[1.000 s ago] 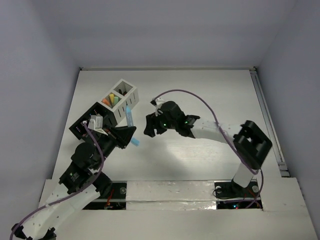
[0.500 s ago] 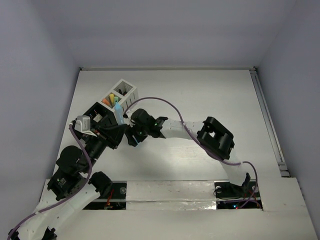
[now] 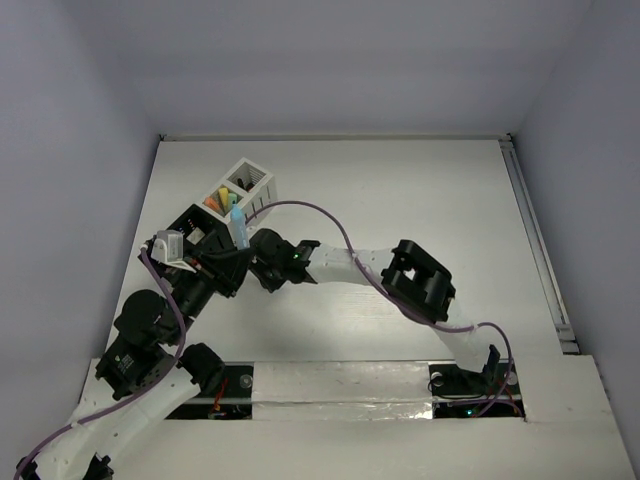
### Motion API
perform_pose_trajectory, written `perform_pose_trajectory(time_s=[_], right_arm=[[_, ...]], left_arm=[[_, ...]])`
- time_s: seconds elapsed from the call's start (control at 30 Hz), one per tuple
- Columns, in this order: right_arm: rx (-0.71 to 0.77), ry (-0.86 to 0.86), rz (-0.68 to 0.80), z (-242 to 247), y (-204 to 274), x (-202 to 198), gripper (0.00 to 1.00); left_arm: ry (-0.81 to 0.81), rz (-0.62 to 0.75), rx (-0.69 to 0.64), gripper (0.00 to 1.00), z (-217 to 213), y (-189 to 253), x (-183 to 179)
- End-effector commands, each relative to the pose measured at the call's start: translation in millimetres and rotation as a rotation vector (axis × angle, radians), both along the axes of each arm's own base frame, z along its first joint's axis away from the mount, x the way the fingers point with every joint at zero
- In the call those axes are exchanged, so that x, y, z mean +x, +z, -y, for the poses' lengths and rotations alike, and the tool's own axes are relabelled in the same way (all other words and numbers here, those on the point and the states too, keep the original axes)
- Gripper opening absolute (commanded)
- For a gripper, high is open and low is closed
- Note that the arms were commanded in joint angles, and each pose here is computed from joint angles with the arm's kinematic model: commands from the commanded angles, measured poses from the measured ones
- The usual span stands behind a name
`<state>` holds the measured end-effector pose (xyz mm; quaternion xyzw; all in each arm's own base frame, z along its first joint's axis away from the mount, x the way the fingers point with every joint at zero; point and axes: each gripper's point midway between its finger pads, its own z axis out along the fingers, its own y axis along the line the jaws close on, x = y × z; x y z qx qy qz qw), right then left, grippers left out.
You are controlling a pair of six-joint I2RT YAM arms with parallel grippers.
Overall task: Sort the stationery into containers
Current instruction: Close the pen cap on the pen.
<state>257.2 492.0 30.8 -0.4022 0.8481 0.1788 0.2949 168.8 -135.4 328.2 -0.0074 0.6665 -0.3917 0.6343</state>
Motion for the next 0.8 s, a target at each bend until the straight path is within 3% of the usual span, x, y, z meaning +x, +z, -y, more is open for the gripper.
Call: perform_pose_trajectory(time_s=[0.0, 0.13, 0.17, 0.23, 0.27, 0.33, 0.37, 0.47, 0.5, 0.77], right_arm=[[-0.139, -0.051, 0.032, 22.4, -22.3, -0.5, 0.15], [-0.093, -0.154, 0.076, 40.0, -8.9, 7.8, 0.06], [-0.01, -0.191, 0.105, 40.1, 18.6, 19.1, 0.04], [0.055, -0.257, 0.1, 56.0, 25.5, 23.5, 0.01], [0.122, -0.297, 0.128, 64.1, 55.1, 30.3, 0.0], [0.161, -0.401, 0.114, 98.6, 58.1, 42.6, 0.0], [0.263, -0.435, 0.142, 105.2, 93.9, 49.8, 0.0], [0.41, -0.541, 0.156, 139.8, 122.4, 66.0, 0.0], [0.496, -0.561, 0.176, 147.7, 152.7, 66.8, 0.0], [0.759, -0.703, 0.32, 190.1, 239.2, 83.6, 0.0]], left_arm=[[0.009, 0.043, -0.025, 0.0, 0.8, 14.0, 3.9], [0.015, 0.038, -0.023, 0.0, 4.4, 5.9, 9.5], [0.009, 0.035, -0.021, 0.0, 6.6, 3.4, 10.4], [0.003, 0.019, -0.026, 0.0, 12.5, -5.6, 15.0], [-0.019, 0.018, -0.027, 0.0, 17.1, -6.9, 14.3], [-0.036, -0.001, -0.037, 0.0, 24.5, -17.1, 17.9], [-0.048, -0.02, -0.029, 0.0, 29.6, -30.9, 20.0], [-0.105, -0.032, -0.051, 0.0, 47.5, -49.7, 24.5], [-0.121, -0.039, -0.055, 0.0, 52.6, -55.4, 25.6], [-0.209, -0.063, 0.004, 0.0, 84.5, -113.6, 38.7]])
